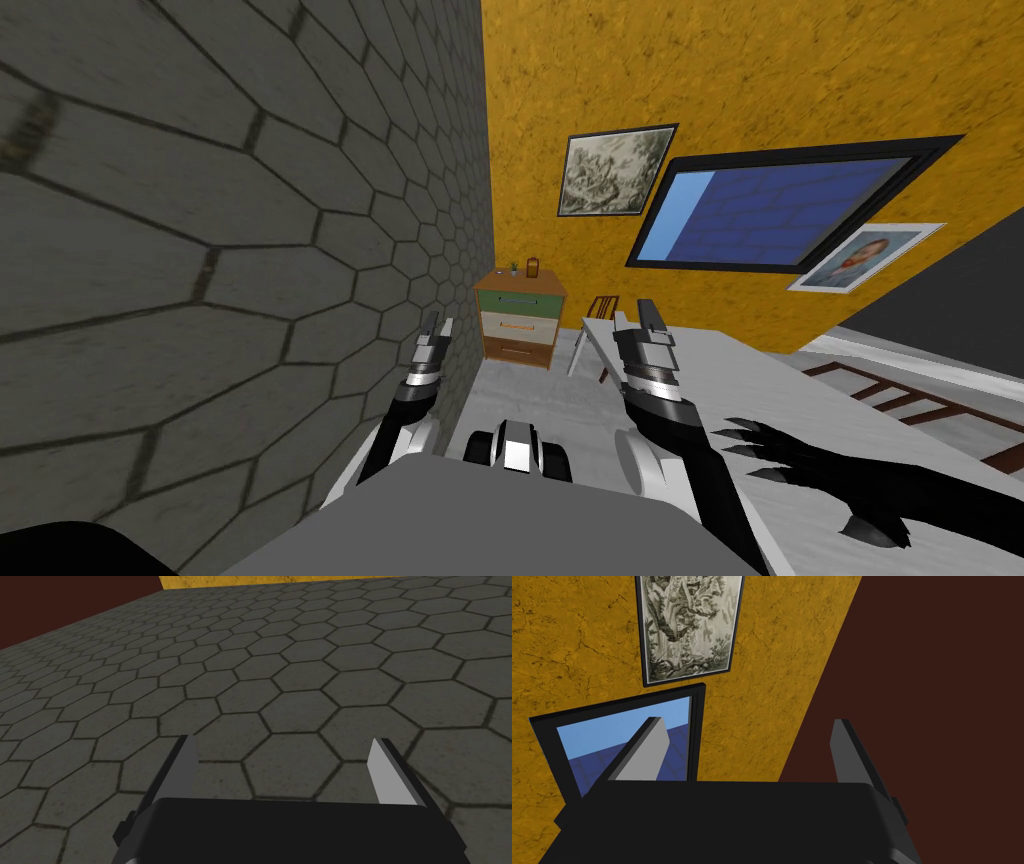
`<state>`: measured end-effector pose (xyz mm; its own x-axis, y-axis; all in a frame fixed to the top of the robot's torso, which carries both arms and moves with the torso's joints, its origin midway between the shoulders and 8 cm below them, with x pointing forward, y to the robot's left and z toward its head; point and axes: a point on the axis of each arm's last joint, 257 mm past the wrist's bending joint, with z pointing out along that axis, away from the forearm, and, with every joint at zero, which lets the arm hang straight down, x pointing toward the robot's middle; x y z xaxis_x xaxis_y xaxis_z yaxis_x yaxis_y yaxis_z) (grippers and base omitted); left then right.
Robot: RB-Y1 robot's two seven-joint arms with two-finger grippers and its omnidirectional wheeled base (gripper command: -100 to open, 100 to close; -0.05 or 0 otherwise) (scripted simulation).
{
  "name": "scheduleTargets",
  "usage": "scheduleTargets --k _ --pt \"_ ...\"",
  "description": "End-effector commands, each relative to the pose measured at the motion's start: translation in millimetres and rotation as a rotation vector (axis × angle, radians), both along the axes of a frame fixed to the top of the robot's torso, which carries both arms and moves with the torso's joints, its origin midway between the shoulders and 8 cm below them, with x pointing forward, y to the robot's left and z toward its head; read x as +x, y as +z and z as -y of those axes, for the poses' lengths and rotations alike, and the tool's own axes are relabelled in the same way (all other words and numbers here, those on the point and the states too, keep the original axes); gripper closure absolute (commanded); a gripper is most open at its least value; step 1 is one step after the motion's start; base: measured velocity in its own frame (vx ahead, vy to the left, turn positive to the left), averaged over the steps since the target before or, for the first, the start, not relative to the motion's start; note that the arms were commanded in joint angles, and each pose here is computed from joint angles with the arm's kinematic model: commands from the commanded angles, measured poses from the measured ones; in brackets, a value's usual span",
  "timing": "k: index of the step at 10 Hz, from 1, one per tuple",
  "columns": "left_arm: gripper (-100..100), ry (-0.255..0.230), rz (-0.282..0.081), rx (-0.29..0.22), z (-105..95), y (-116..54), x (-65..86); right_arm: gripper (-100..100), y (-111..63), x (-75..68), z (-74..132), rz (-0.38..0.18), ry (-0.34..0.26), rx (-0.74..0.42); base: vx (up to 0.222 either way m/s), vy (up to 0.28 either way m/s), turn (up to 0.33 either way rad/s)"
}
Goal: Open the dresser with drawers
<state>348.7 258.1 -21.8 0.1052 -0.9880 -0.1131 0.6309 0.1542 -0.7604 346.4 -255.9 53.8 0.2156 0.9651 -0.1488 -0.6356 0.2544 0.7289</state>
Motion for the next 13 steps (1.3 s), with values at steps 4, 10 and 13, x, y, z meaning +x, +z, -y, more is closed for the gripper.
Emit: scheduleTargets --k 4,10,13 --pt "-100 -0.048 -0.044 0.079 5.9 -38.6 11.1 0 0.0 0.0 0 0.0 0.0 0.0 0.099 0.005 0.002" --pt "-100 -0.068 -0.085 0.112 4.5 -82.9 21.9 0 0.0 0.0 0 0.0 0.0 0.0 0.122 -0.001 0.002" --pt "-100 -0.073 -0.102 0.118 3.4 -102.9 25.7 0 0.0 0.0 0 0.0 0.0 0.0 0.1 -0.005 0.002"
